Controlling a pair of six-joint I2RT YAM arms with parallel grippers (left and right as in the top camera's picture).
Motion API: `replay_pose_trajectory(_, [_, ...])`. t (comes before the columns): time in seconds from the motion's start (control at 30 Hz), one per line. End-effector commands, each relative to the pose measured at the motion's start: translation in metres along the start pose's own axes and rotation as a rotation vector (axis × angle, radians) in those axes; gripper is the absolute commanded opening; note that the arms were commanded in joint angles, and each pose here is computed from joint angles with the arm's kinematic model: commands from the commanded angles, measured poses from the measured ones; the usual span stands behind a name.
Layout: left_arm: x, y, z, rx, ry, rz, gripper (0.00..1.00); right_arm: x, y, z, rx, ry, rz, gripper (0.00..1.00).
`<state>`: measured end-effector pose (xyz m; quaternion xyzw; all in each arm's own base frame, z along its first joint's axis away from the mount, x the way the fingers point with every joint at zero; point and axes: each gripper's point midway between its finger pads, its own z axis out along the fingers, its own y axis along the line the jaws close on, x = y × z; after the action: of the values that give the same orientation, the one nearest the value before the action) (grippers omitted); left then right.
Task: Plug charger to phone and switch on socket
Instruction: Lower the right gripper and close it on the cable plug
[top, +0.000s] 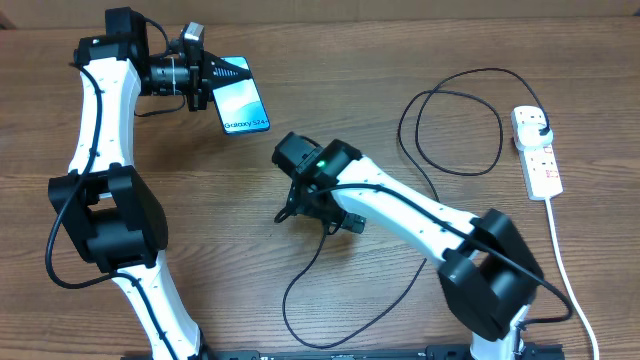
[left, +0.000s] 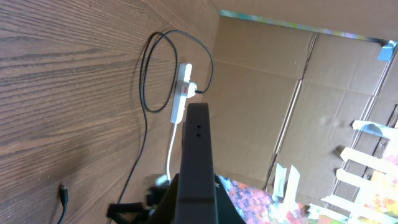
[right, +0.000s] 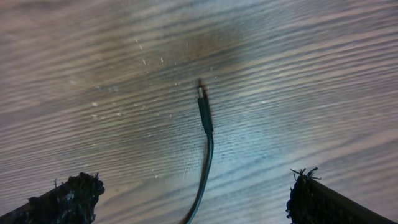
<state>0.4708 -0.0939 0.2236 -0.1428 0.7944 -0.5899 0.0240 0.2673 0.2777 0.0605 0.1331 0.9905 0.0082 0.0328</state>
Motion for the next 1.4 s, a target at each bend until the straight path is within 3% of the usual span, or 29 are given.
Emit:
replay_pose_trajectory(0.0, [0.002, -0.009, -0.001, 0.025, 0.007, 0.034, 0.04, -0.002, 0.007, 0.009, 0.021, -0.026, -0.009, 1.0])
replay_pose_trajectory(0.8, [0.001, -0.007, 0.0, 0.019, 0.005, 0.035, 0.04, -0.011, 0.014, 0.037, 0.046, -0.049, -0.211, 1.0])
replay_pose_trajectory(1.37, [0.001, -0.007, 0.0, 0.018, 0.006, 0.031, 0.04, -0.013, 0.015, 0.041, 0.044, -0.063, -0.216, 1.0])
